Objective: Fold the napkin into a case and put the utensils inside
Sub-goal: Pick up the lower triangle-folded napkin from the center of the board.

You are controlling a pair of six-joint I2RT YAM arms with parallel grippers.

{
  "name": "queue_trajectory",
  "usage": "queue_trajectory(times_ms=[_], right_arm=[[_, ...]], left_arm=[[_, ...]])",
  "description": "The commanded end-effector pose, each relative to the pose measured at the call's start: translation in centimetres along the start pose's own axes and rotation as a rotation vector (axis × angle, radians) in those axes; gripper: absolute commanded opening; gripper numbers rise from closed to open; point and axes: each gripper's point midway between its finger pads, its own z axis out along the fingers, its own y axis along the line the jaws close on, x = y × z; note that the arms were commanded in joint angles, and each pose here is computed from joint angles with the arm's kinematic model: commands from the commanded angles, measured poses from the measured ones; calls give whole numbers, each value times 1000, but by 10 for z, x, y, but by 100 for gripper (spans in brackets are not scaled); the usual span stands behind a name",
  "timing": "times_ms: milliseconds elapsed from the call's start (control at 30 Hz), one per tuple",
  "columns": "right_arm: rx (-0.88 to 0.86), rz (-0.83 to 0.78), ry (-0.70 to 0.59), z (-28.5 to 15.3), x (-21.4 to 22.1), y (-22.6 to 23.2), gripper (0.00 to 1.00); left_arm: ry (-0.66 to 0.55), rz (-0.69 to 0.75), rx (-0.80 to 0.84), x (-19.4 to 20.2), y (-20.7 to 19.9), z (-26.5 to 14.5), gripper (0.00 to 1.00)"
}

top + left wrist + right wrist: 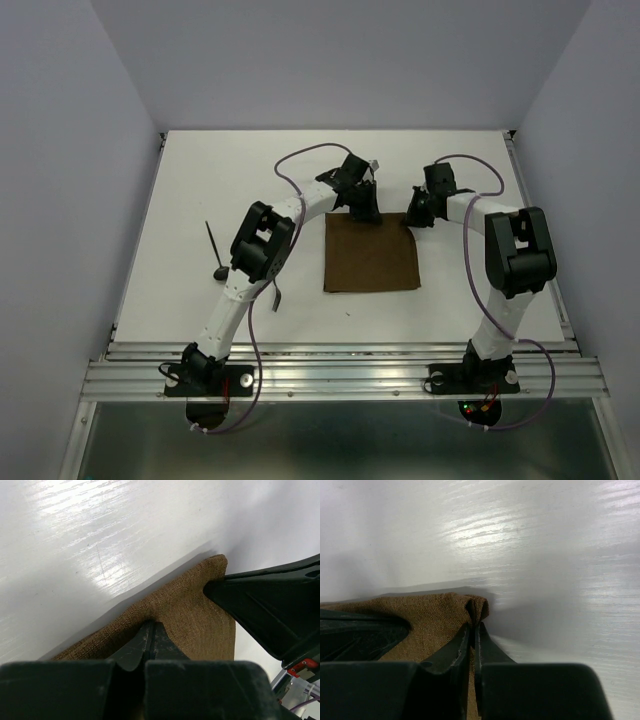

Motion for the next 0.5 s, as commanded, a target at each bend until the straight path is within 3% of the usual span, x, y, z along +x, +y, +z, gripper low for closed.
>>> queue_trajectory(times_ms=[0, 467], right_arm=[[-34, 5, -28, -6, -6, 5, 1], [-147, 14, -84, -49, -18, 37, 1]], left_arm=[[15, 15, -45, 7, 16, 1, 0], [32, 5, -62, 16, 25, 1, 0]])
